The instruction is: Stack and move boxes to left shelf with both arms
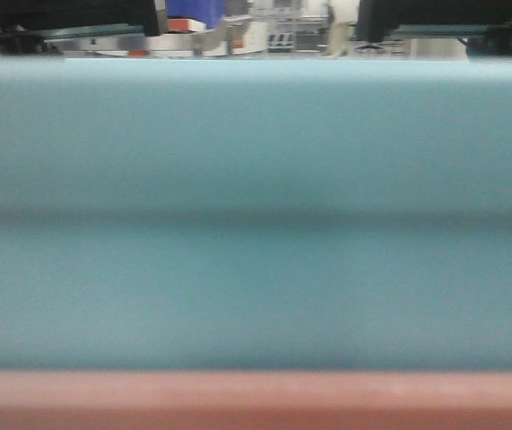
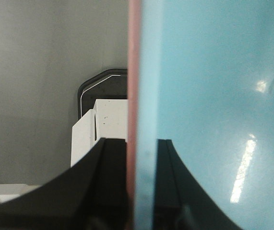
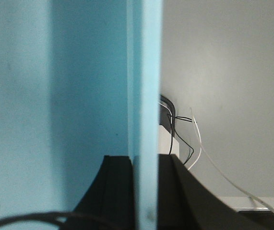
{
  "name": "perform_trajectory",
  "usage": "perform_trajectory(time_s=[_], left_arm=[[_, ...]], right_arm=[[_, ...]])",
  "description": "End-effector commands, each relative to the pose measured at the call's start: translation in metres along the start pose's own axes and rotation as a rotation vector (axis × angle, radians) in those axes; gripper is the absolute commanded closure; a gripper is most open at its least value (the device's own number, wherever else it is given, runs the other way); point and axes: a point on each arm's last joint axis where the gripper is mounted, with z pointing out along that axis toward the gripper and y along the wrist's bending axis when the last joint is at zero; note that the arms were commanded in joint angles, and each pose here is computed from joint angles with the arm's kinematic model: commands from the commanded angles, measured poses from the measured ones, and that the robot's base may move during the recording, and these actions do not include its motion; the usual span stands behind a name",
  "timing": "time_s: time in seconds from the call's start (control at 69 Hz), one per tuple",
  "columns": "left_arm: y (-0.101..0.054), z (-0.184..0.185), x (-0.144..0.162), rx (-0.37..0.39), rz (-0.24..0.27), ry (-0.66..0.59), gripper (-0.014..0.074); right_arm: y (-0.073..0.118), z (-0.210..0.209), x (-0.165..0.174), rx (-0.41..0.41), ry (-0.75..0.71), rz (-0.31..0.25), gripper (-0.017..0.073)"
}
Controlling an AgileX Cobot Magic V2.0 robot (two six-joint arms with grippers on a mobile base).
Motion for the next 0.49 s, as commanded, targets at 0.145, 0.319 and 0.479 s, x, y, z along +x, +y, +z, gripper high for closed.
perform_trajectory(time_s=[0.145,0.319,0.479], left_arm=[[0.0034,-0.0214,0.009,0.0,-0.002,0.025,0.0598],[0.0032,-0.0214,0.0093,0.002,-0.002,0.028,0.0598],[0.0028,-0.0214,0.0096,0.007,-0.004,0.032,0.0598]], right_arm=[[-0.0004,-0.0152,-0.0025,-0.039,-0.067,-0.008,0.0504],[-0.0008,-0.0152,-0.0025,-0.036,-0.066,-0.009,0.0504],[-0.001,-0.0152,-0.0023,-0.034,-0.064,-0.009,0.0504]])
